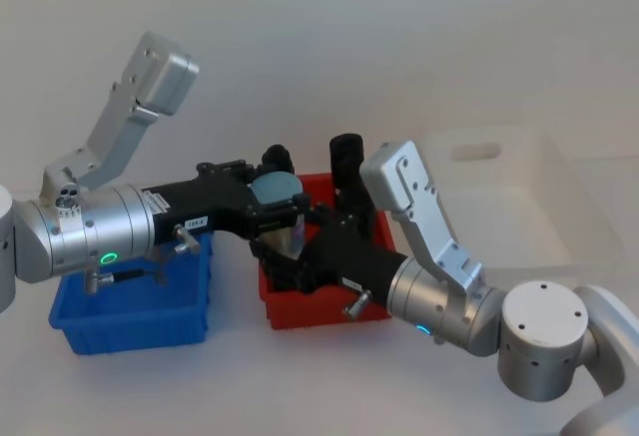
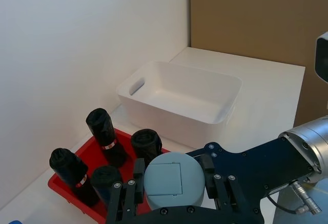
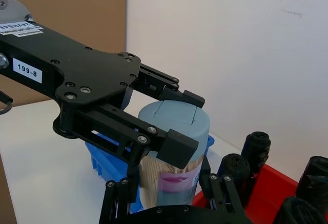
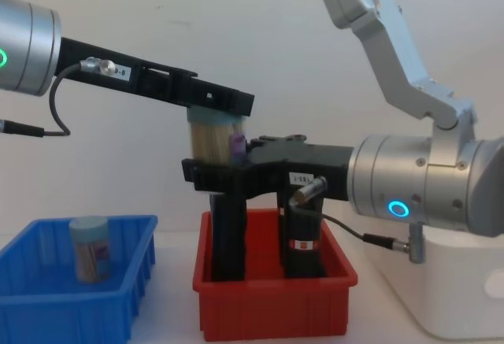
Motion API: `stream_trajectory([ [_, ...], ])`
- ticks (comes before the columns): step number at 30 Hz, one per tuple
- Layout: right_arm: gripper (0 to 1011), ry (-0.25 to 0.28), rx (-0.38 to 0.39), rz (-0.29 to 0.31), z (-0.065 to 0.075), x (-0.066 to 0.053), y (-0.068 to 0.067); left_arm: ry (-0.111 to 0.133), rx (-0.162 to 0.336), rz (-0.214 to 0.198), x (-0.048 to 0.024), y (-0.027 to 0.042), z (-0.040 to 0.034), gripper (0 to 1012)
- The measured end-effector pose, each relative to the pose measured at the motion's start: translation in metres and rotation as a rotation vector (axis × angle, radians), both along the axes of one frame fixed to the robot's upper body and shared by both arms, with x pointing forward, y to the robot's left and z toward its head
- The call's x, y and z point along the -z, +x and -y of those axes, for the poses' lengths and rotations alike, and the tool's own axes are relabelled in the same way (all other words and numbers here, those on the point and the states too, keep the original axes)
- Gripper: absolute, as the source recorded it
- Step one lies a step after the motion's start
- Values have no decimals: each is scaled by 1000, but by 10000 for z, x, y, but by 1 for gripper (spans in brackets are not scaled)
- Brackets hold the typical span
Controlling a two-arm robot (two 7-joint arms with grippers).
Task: Pick the cotton swabs from the blue box and place them into the white box.
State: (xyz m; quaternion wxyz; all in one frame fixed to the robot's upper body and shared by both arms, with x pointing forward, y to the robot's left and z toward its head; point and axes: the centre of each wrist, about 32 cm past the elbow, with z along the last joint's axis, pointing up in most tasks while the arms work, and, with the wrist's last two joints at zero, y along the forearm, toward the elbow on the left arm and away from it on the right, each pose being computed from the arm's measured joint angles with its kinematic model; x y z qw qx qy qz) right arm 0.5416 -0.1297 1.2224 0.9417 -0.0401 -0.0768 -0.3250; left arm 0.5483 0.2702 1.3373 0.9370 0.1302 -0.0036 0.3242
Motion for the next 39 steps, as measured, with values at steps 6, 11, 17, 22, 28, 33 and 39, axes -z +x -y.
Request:
stream_trajectory([
  [6, 642, 12, -2, -4, -23, 12, 28, 0, -2, 1, -1, 0, -2, 658],
  [11, 642, 18, -2, -6, -32, 20, 40, 0, -2, 1, -1, 0, -2, 660],
  [17, 642, 27, 4, -8, -36, 23, 50, 0, 0, 0, 1, 0, 0, 843],
  [22, 642, 32, 11, -9, -34, 28, 51, 0, 0, 0, 1, 0, 0, 973],
  [28, 642, 34, 31, -11, -28, 35, 40, 0, 0, 0, 1, 0, 0, 1004],
  [33, 642, 36, 63, -9, -17, 35, 13, 0, 0, 0, 1, 0, 0, 1004],
  [39, 642, 39, 124, -1, 40, 30, -46, 0, 0, 0, 1, 0, 0, 1004],
])
